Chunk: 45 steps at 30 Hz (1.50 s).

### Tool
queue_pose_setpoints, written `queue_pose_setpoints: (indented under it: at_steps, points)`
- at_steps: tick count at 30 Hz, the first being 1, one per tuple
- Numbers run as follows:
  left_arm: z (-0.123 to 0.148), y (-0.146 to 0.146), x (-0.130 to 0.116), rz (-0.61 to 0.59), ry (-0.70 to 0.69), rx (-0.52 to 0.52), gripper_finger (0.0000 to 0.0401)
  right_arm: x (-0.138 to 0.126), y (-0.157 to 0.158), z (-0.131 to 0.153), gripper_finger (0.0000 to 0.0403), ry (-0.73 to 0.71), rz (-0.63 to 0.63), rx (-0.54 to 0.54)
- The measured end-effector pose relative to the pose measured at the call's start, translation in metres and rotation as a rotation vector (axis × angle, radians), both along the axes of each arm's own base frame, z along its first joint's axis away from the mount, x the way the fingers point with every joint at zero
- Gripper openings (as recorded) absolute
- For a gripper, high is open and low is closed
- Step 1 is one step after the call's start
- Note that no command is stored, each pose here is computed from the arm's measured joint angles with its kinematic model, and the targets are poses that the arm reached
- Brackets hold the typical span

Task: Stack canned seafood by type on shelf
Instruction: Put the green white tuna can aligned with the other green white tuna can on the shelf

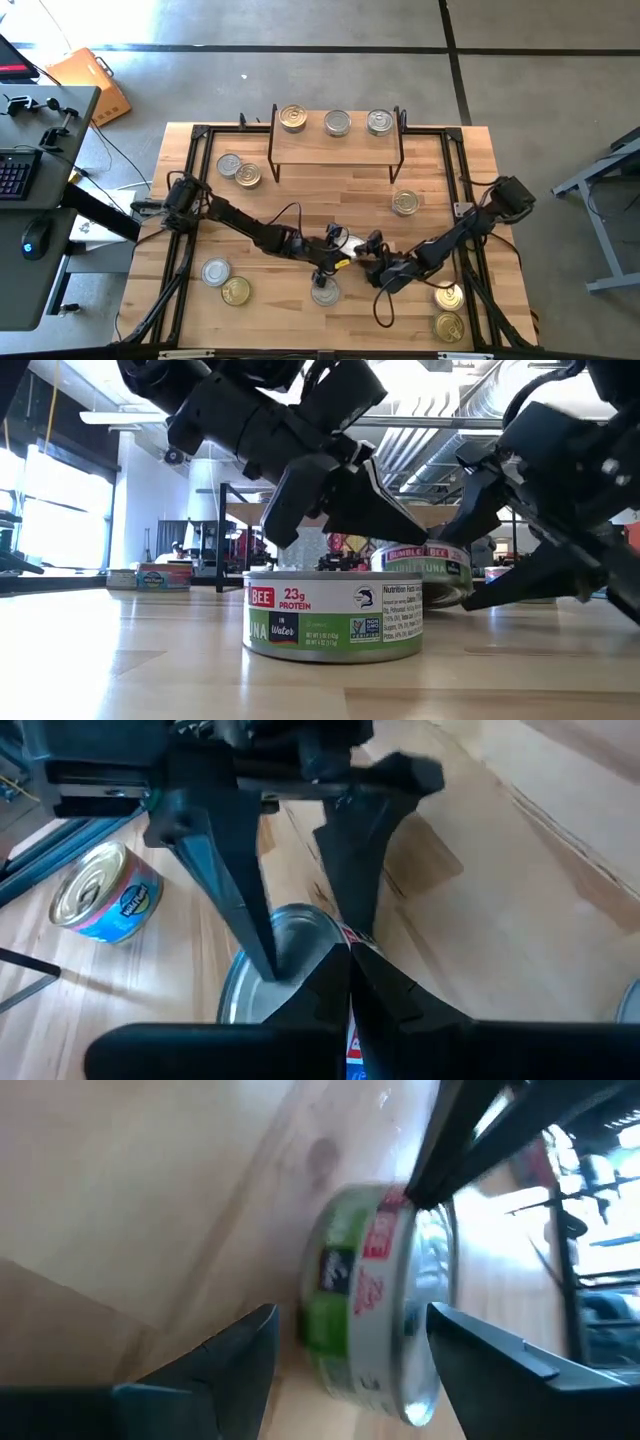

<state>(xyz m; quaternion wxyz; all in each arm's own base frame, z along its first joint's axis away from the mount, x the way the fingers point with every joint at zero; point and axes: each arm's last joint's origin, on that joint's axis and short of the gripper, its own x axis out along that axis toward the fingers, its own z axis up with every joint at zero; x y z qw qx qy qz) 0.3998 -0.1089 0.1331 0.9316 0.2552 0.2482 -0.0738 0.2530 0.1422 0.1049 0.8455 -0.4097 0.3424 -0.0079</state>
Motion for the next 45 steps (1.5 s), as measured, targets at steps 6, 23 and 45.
queue_pose_setpoints:
  at_steps: [6, 23, 45]
  points:
    - [0.011, 0.0, -0.001, 0.001, -0.022, -0.028, 0.0, 0.006, 0.003, 0.0, 0.023, -0.085, -0.029, 0.021]
    - [0.045, -0.015, -0.071, 0.266, 0.17, 0.039, 0.0005, 0.023, -0.016, 0.04, 0.0118, -0.239, -0.139, -0.013]
    - [0.005, -0.023, -0.109, 0.278, -0.018, -0.096, 0.0005, 0.098, -0.189, 0.151, 0.0118, 0.107, -0.317, -0.376]
